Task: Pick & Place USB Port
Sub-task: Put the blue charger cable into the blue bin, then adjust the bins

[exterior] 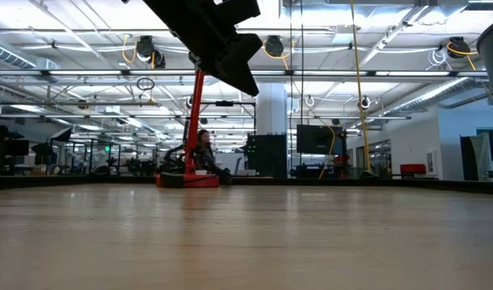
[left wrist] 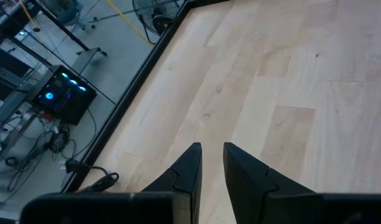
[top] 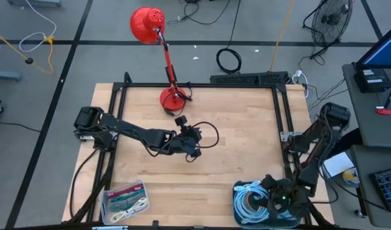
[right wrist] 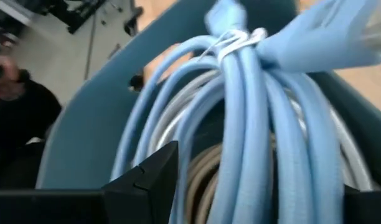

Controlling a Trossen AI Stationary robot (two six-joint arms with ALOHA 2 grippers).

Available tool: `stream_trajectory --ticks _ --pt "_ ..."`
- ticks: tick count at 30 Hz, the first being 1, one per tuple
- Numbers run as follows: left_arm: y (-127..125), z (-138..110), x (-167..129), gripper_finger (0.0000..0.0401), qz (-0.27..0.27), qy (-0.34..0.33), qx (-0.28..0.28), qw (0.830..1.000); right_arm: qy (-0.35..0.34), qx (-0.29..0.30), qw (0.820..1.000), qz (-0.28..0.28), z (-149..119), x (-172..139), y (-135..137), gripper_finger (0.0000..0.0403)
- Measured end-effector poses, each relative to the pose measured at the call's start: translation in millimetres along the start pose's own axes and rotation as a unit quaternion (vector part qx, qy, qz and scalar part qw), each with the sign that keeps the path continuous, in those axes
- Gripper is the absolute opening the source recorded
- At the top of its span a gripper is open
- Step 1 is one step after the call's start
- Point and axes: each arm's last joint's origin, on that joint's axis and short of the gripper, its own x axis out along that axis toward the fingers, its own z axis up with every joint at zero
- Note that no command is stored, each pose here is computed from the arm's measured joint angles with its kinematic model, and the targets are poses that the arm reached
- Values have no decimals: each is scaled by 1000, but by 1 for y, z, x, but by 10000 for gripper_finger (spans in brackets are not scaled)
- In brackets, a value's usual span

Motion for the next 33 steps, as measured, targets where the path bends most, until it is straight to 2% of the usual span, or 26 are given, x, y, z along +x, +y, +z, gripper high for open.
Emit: stream_trajectory --ticks 7,21,24,30,33 --pt "-1 0 0 69 -11 0 -1 1000 11 -26 999 -32 13 -6 -6 178" --pt "-1 0 0 69 -21 1 -3 1000 80 -102 982 -141 56 -25 22 177" --pt "-1 0 0 69 -21 1 -3 1000 116 -110 969 -187 63 -32 19 171" --pt "-1 0 0 69 -21 1 -1 1000 161 -106 929 -315 76 -50 4 154" --pt "-1 0 0 69 -21 1 -1 1000 166 -110 919 -340 79 -55 1 151"
